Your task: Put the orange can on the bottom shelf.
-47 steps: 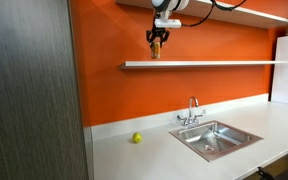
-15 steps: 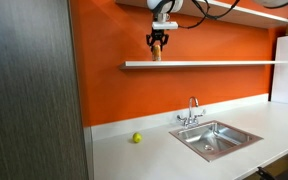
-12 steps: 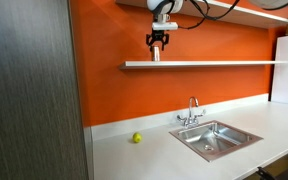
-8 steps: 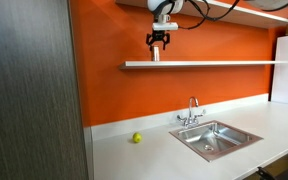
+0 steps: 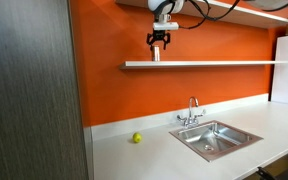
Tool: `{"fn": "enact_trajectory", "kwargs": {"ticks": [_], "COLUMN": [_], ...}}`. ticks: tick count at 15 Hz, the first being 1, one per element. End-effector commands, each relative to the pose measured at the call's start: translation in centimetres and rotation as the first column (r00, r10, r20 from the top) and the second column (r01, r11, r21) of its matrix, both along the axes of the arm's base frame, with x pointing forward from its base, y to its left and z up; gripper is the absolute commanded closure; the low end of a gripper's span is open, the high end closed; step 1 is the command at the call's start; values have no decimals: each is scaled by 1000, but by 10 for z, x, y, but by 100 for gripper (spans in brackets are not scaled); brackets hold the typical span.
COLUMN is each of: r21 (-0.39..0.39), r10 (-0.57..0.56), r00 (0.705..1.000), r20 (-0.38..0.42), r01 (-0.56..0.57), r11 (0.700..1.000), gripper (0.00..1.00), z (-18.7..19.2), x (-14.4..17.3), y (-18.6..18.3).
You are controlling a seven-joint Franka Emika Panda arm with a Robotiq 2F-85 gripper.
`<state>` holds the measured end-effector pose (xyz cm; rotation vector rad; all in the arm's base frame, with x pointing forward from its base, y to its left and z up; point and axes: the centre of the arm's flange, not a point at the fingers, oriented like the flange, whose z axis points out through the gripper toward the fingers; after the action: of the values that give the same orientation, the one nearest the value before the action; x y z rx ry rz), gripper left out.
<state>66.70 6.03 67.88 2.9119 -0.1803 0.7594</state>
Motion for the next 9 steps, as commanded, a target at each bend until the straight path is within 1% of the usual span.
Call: {"fn": "enact_trajectory", "kwargs": {"ticks": [1,9], "r21": [10,12], "r10": [-10,-1], "r00": [1000,1000], "r20": [-11,-12], "r01": [10,1], "r11": [1000,1000], "gripper": [0,0], "z": [6,10], "x": [-11,-43], "y": [2,3]}}
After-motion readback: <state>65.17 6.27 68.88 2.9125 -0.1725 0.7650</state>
